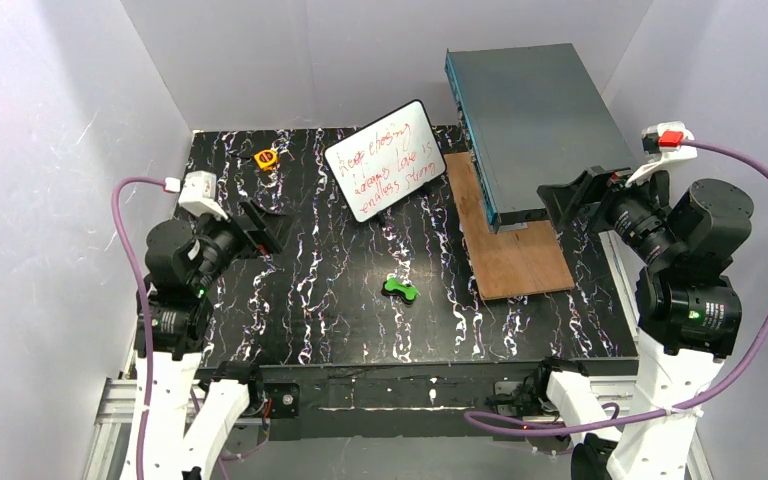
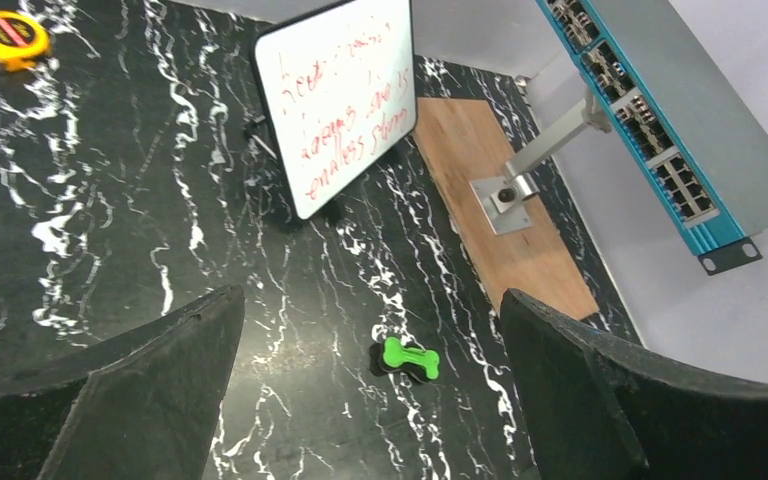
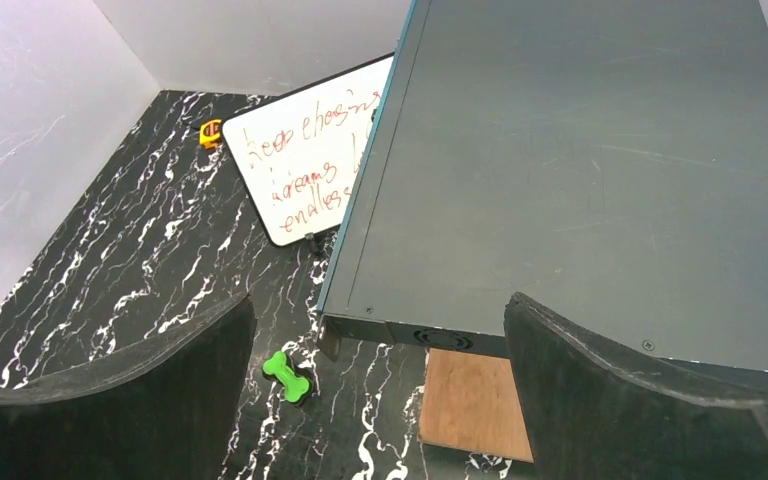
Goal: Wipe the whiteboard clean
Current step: Pick up the whiteboard from the center of the board.
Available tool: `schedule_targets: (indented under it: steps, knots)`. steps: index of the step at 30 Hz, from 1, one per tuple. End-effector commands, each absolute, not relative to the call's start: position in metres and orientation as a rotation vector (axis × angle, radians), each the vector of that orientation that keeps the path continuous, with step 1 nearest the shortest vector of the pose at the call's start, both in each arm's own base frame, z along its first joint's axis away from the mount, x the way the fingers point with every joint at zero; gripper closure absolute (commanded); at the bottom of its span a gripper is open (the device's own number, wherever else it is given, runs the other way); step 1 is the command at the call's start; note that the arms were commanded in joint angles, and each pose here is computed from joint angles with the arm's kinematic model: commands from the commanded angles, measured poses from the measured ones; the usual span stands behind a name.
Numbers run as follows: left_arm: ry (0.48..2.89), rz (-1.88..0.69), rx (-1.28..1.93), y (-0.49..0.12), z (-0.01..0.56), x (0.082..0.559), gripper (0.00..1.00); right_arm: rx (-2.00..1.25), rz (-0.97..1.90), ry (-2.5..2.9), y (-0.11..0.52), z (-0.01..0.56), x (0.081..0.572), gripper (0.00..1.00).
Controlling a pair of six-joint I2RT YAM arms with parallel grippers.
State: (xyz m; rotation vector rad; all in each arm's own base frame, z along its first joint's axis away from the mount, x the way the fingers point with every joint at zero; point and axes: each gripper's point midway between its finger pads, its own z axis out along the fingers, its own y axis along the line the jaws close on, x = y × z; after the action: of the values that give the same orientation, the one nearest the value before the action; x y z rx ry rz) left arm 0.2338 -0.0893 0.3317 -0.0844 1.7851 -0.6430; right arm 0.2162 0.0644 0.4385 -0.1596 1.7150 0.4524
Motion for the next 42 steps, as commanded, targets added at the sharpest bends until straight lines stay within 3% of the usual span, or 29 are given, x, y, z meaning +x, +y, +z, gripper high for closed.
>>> schedule_targets:
  steps: [1, 8, 14, 22, 31, 42]
  knots:
    - [1.781, -0.768, -0.061, -0.108, 0.335, 0.245, 0.01, -0.149, 0.461, 1.693, 0.064, 0.443, 0.221, 0.02]
    - [1.839, -0.833, -0.065, -0.119, 0.315, 0.276, 0.01, -0.223, 0.508, 1.725, 0.073, 0.423, 0.225, 0.02]
    - [1.861, -0.865, -0.053, -0.126, 0.290, 0.314, 0.01, -0.742, 0.700, 1.627, 0.120, 0.402, 0.190, 0.02]
    - [1.846, -0.924, -0.046, -0.128, 0.236, 0.394, 0.01, -0.904, 0.835, 1.577, 0.136, 0.382, 0.174, 0.02]
    - [1.807, -1.105, -0.016, -0.150, 0.173, 0.462, 0.21, -0.923, 0.934, 1.586, 0.141, 0.365, 0.174, 0.02]
    - [1.726, -1.239, 0.028, -0.196, 0.133, 0.469, 0.37, -0.917, 0.955, 1.625, 0.139, 0.352, 0.186, 0.02]
